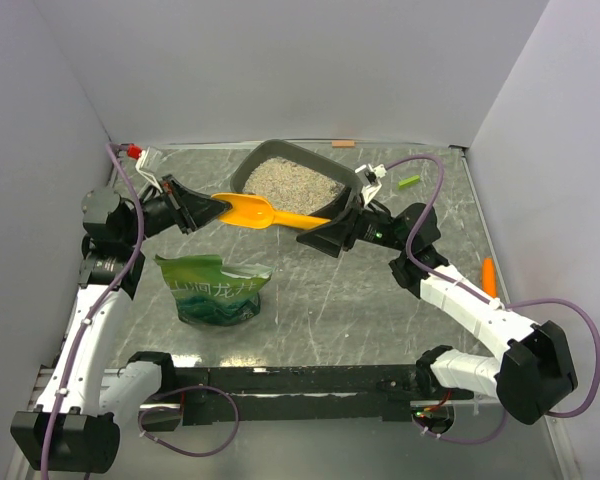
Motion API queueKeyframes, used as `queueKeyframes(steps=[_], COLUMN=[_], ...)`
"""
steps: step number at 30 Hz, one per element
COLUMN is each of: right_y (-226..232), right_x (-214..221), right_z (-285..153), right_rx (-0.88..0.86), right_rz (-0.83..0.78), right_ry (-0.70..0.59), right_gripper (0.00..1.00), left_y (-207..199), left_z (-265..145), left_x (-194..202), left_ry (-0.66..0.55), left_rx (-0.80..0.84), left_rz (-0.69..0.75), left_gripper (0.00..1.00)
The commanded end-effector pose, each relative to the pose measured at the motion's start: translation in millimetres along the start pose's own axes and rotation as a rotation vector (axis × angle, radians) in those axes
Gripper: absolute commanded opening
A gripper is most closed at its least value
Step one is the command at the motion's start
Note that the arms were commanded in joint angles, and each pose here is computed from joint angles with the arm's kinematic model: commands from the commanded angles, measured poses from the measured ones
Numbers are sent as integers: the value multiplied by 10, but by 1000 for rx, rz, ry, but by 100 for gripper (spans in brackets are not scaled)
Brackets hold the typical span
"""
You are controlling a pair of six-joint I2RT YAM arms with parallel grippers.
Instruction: Fill the litter box with clean litter
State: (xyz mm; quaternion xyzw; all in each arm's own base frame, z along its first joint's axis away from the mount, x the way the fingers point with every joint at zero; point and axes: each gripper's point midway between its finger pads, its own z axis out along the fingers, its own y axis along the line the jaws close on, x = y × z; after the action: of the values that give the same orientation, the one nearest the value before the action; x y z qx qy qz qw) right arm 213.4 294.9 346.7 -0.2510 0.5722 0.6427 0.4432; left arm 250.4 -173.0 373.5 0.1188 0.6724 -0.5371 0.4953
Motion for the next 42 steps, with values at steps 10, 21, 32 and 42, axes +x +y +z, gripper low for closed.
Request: queueKeyframes(steps=[10,21,32,42], right_y=[132,137,110,99], right_x=[-277,-299,-297,-314], right_z=[63,75,89,94], right_rx=[-27,-37,-42,-32], right_rz=[-107,-115,-106,-111], right_ry=[-76,-89,-105,-101], right_gripper=[67,54,55,0], left_y=[-1,27,37,7], left_z=[-13,-7,-18,-21], left_x=[-61,-41,-18,-60], left_ry=[-32,-33,-36,-55], left_rx=[-4,-5,-10,-8], left_rz=[22,13,4,10], left_gripper=[1,1,1,19])
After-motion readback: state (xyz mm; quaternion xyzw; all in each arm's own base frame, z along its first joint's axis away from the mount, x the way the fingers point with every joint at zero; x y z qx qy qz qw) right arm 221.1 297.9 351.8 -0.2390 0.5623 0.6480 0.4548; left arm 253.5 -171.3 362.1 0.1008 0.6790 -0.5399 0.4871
